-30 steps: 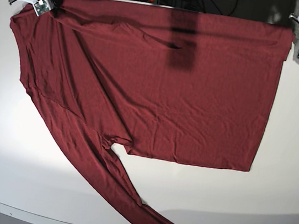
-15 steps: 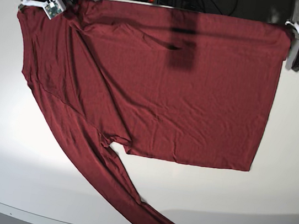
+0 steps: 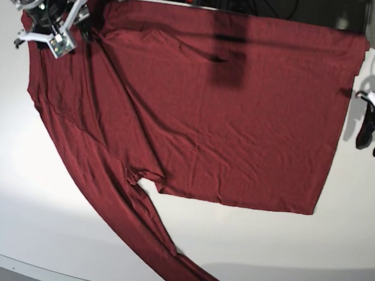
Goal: Fold the T-shirt properly
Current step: 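Release the shirt with the left gripper and move it to the hem corner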
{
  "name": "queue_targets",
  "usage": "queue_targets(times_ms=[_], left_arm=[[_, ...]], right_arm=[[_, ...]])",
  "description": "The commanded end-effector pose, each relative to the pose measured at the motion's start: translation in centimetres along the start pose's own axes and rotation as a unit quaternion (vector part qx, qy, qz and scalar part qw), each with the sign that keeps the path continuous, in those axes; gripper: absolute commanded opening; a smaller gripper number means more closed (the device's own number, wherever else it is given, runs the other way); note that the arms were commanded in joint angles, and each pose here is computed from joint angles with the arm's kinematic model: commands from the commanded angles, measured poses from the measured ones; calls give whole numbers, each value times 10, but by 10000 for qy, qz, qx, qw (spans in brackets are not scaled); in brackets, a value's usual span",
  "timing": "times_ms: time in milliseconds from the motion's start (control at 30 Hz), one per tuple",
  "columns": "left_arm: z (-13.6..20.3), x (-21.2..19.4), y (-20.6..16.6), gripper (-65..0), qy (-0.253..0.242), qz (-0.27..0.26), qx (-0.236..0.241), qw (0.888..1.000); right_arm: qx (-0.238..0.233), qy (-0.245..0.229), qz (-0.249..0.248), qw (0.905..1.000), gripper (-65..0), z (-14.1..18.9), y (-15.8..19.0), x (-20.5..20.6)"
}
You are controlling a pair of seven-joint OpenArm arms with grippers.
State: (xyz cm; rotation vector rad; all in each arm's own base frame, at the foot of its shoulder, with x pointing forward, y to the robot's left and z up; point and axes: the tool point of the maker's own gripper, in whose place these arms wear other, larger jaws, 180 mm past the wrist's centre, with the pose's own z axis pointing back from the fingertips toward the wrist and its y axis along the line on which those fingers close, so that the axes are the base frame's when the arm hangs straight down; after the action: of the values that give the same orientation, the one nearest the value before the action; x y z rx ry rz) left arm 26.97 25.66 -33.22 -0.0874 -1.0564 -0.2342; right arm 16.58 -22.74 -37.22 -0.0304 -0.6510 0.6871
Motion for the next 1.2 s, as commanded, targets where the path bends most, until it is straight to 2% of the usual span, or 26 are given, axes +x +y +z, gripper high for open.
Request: queue_targets(times_ms=[0,133,267,467,767,833,1167], left_arm=[[-3,17,11,-394,-264,15,73,9996],[-26,25,40,-394,-452,568,208,9971],[-52,31,51,-394,-534,782,-112,9954],[-103,32,54,-394,-260,1045,-292,9938],[-166,31,42,-394,275,545,-480,9970],[-177,27,38,-394,386,595,-477,9963],[-216,32,8,-394,401,458,-528,9967]], right_arm=[[-92,-190,57,9998,-401,2,-9,13],[-159,-244,-78,9995,-401,-2,-21,26],[-317,-164,-31,9994,-402,-4,-34,32],[-457,-77,-32,9989,-402,-7,-45,38],[-397,-118,-312,9987,-401,-12,-32,37],[-403,-117,-308,9986,-402,-12,-32,37],[-406,86,-305,9987,-402,-12,-32,30]])
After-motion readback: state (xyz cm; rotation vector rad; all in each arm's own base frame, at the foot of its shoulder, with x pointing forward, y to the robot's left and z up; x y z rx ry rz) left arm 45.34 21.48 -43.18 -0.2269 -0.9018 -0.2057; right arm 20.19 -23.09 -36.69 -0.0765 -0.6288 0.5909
